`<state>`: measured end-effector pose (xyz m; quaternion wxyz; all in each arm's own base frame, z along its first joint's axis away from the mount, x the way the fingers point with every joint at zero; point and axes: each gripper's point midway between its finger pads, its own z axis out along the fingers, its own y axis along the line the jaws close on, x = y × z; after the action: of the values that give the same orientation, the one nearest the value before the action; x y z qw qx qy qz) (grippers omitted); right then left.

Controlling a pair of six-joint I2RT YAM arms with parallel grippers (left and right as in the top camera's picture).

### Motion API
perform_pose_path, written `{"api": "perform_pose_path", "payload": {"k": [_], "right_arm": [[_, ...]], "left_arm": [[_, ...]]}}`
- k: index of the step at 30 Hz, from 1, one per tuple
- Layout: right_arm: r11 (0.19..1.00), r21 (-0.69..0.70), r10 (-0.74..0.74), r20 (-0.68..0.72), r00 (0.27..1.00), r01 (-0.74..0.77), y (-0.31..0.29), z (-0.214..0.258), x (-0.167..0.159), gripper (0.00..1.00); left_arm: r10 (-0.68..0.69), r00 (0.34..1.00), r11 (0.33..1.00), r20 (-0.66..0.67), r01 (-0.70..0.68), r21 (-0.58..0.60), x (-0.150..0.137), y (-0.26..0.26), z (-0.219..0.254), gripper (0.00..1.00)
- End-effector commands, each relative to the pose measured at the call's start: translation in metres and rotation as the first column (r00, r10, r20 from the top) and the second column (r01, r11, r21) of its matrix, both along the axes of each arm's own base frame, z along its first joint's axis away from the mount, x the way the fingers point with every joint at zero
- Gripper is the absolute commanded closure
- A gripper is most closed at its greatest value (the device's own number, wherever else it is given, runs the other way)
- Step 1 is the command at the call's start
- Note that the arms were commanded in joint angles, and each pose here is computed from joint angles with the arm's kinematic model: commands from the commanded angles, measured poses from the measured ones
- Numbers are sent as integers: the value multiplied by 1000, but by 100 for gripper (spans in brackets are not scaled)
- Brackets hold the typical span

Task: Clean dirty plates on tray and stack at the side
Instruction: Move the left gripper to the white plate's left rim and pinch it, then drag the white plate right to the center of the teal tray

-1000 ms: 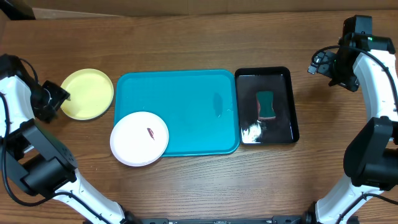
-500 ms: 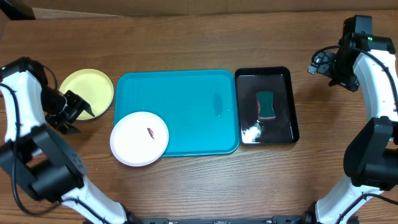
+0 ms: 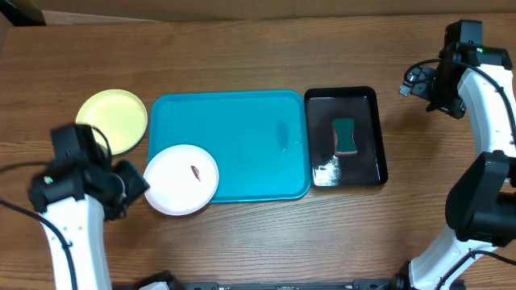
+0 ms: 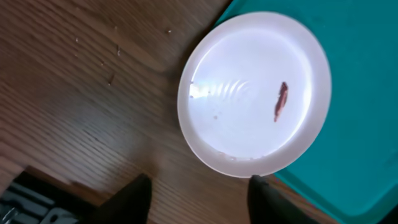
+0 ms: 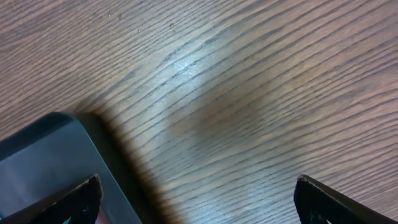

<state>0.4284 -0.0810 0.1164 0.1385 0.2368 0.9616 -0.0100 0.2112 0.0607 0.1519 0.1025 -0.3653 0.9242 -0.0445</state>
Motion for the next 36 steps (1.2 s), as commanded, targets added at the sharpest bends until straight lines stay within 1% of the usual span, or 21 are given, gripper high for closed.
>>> {"api": "perform_pose_path", "payload": {"k": [1,5,7,9,12,19,24,26,29,33,35,36], "right_arm": [[1000,-8,-15,19,1000,15,-4,6,2,0],[1000,-8,-15,19,1000,15,-4,6,2,0],[1000,-8,-15,19,1000,15,-4,6,2,0],[1000,-8,-15,19,1000,15,-4,6,2,0],[1000,-8,-15,19,1000,15,-4,6,2,0],[1000,-8,-15,19,1000,15,-4,6,2,0],[1000,-8,-15,19,1000,15,-4,6,2,0],[1000,-8,-15,19,1000,15,-4,6,2,0],[1000,-8,-15,19,1000,15,-4,6,2,0],[1000,-8,-15,19,1000,15,-4,6,2,0],[1000,-8,-15,19,1000,15,-4,6,2,0],[1000,-8,-15,19,1000,15,-4,6,2,0]], "left_arm": [[42,998,999,-36,-43,-4,-9,-1,-32,52],[74,995,997,-65,-75,-19,-8,-1,-60,57],[73,993,997,-94,-76,-28,-9,-2,-74,64],[71,989,996,-130,-77,-38,-11,-2,-84,68],[67,980,996,-187,-78,-52,-14,-3,-96,69],[64,971,995,-229,-81,-65,-12,-3,-119,71],[63,974,994,-219,-81,-73,-5,-2,-126,78],[63,974,994,-217,-80,-72,-5,-2,-126,83],[63,974,994,-217,-80,-73,-5,-2,-126,96],[51,979,990,-198,-75,-119,-1,-10,-125,96],[-20,991,980,-131,-6,-201,13,-23,-118,96],[-41,993,975,-107,17,-224,17,-26,-116,96]]}}
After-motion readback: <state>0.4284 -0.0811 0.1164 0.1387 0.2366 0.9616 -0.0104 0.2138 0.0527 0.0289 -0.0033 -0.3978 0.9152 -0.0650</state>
